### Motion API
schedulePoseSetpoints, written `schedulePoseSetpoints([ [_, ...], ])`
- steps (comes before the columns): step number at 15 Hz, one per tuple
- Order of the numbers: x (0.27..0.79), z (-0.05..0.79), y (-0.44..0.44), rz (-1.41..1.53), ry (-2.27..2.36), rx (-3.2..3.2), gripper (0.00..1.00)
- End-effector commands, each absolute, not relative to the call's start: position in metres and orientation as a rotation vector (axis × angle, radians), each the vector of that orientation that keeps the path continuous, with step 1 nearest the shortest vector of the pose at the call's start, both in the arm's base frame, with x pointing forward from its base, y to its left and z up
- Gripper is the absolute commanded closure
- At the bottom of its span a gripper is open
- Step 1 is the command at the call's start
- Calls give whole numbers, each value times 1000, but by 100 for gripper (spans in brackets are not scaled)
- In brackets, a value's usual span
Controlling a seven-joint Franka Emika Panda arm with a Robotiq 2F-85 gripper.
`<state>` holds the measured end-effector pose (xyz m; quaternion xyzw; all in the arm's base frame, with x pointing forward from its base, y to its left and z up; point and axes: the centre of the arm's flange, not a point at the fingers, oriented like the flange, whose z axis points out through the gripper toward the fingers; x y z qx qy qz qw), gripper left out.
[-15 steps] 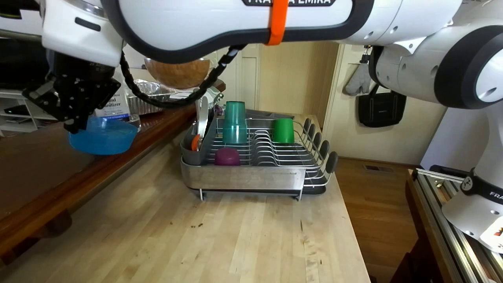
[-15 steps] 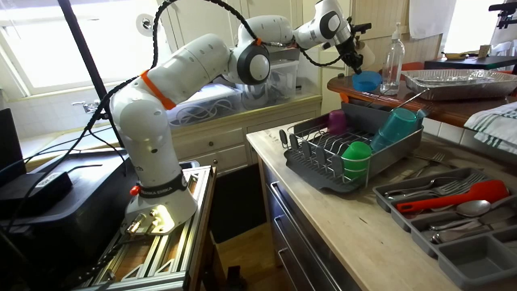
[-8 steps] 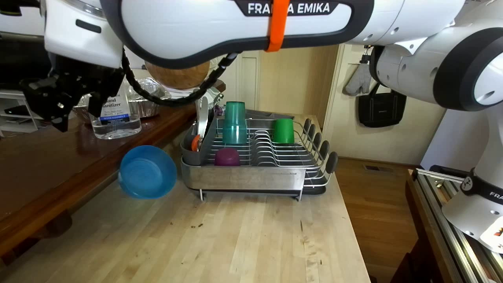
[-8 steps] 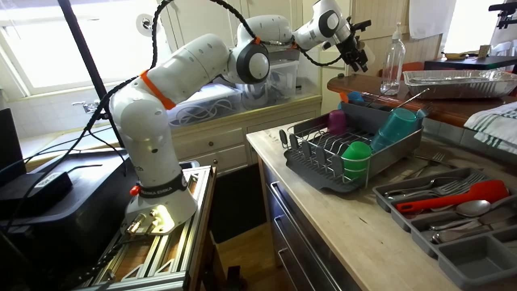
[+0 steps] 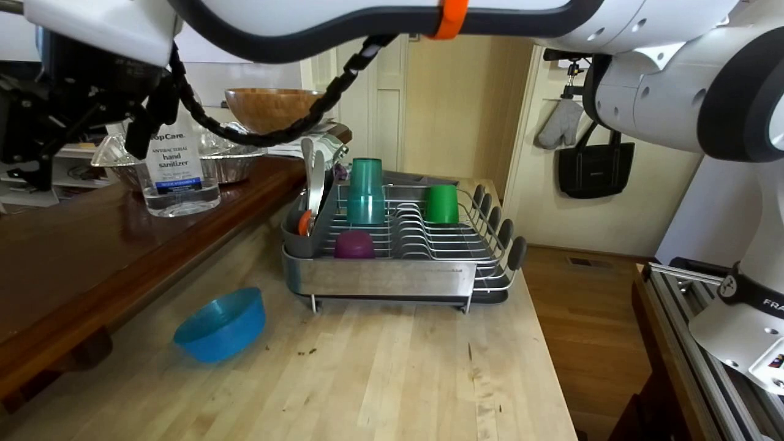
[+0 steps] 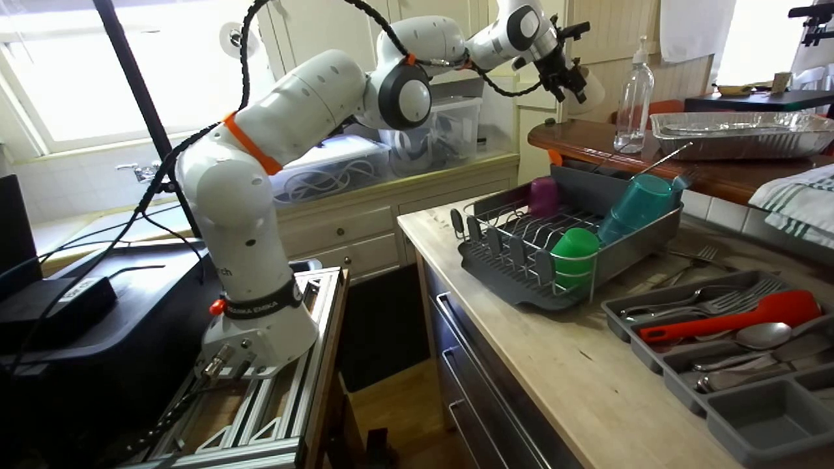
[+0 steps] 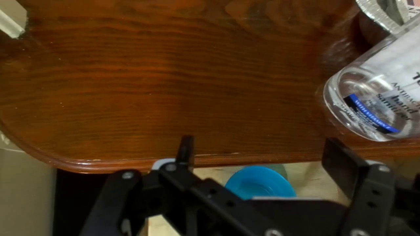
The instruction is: Remove the orange spatula from the drying rack, put it in the utensil holder, remove the blue bowl and put it on the table
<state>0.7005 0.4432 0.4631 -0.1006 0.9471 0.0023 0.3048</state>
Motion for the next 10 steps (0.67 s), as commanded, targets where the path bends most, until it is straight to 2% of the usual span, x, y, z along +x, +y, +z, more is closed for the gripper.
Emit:
schedulePoseSetpoints([
  [1,703,488,462,131,2542,-342,0],
  [7,651,527,480,330,2631,-365,0],
  [10,650,528,484,329,2594,-320,0],
])
